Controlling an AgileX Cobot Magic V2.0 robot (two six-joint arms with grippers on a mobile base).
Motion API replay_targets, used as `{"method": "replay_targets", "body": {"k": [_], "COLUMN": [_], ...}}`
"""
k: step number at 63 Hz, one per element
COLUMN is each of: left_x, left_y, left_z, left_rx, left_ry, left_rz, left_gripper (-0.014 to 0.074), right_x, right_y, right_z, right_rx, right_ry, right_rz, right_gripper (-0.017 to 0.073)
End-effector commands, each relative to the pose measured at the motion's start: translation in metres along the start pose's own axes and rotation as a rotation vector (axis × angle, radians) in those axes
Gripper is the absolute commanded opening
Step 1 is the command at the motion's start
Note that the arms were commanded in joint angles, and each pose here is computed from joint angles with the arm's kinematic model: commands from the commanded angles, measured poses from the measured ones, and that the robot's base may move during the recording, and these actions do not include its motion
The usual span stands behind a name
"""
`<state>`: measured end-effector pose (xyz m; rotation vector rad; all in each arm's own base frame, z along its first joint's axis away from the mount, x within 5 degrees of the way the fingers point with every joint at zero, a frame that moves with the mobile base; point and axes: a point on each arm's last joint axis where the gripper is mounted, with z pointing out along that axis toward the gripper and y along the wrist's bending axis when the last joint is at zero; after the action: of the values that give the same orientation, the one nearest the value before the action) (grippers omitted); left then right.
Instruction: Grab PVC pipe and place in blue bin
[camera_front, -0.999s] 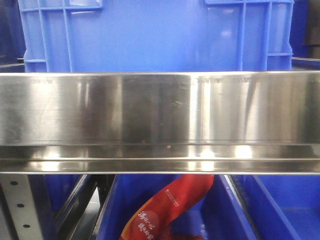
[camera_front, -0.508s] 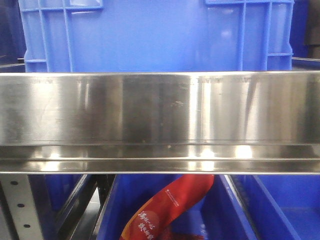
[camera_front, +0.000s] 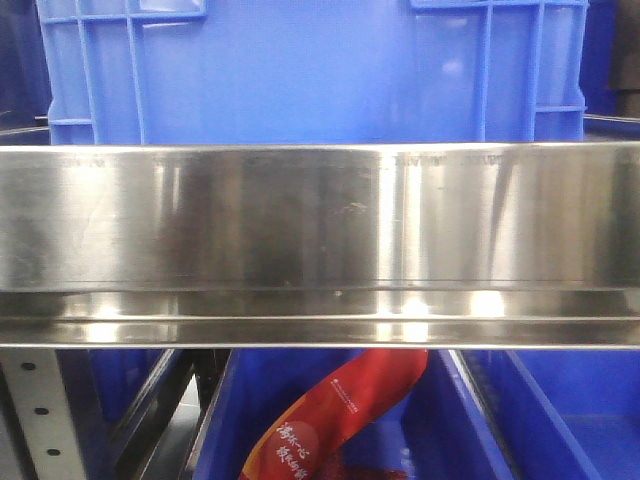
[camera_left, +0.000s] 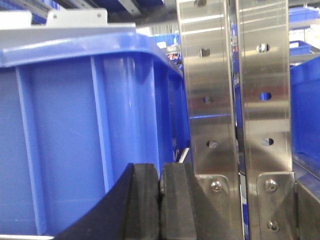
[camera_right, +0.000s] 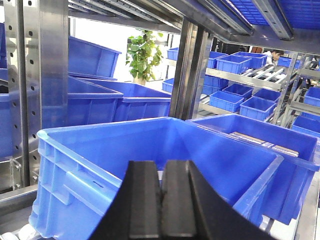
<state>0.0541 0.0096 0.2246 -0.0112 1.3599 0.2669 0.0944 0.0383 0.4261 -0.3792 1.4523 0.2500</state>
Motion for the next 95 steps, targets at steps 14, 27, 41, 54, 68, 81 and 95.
{"method": "replay_targets", "body": {"k": [14, 27, 41, 54, 68, 81, 95], "left_x": [-0.0017, -0.0017, -0.0017, -0.0017, -0.0017, -0.0017, -0.0017], "left_y": [-0.0001, -0.0001, -0.0001, -0.0001, -0.0001, -0.0001, -0.0001], "left_z": [-0.0005, -0.0005, -0.0005, -0.0005, -0.0005, -0.0005, -0.0005], "left_rx": [0.005, 0.005, 0.005, 0.005, 0.005, 0.005, 0.005], "left_ry": [-0.017, -0.017, -0.017, -0.017, -0.017, -0.017, -0.017], "left_rz": [-0.006, -0.006, -0.006, -0.006, -0.006, -0.006, -0.006], "left_gripper": [-0.0111, -0.0111, -0.0111, -0.0111, -0.0111, -0.0111, -0.0111], "right_x": [-0.0014, -0.0014, -0.0014, -0.0014, -0.0014, -0.0014, -0.0014], "right_y": [-0.0007, -0.0007, -0.0007, -0.0007, -0.0007, -0.0007, -0.0007], "right_z": [-0.0017, -0.0017, -0.0017, -0.0017, -0.0017, -0.0017, -0.0017], "right_rx": [0.012, 0.012, 0.012, 0.012, 0.012, 0.012, 0.012], "right_ry": [-0.014, -0.014, -0.014, -0.014, -0.014, -0.014, -0.014], "right_rz": [-0.010, -0.010, -0.010, -0.010, -0.010, -0.010, -0.010], "right_gripper": [-0.0163, -0.0163, -0.0163, -0.0163, -0.0163, -0.0163, -0.0163]}}
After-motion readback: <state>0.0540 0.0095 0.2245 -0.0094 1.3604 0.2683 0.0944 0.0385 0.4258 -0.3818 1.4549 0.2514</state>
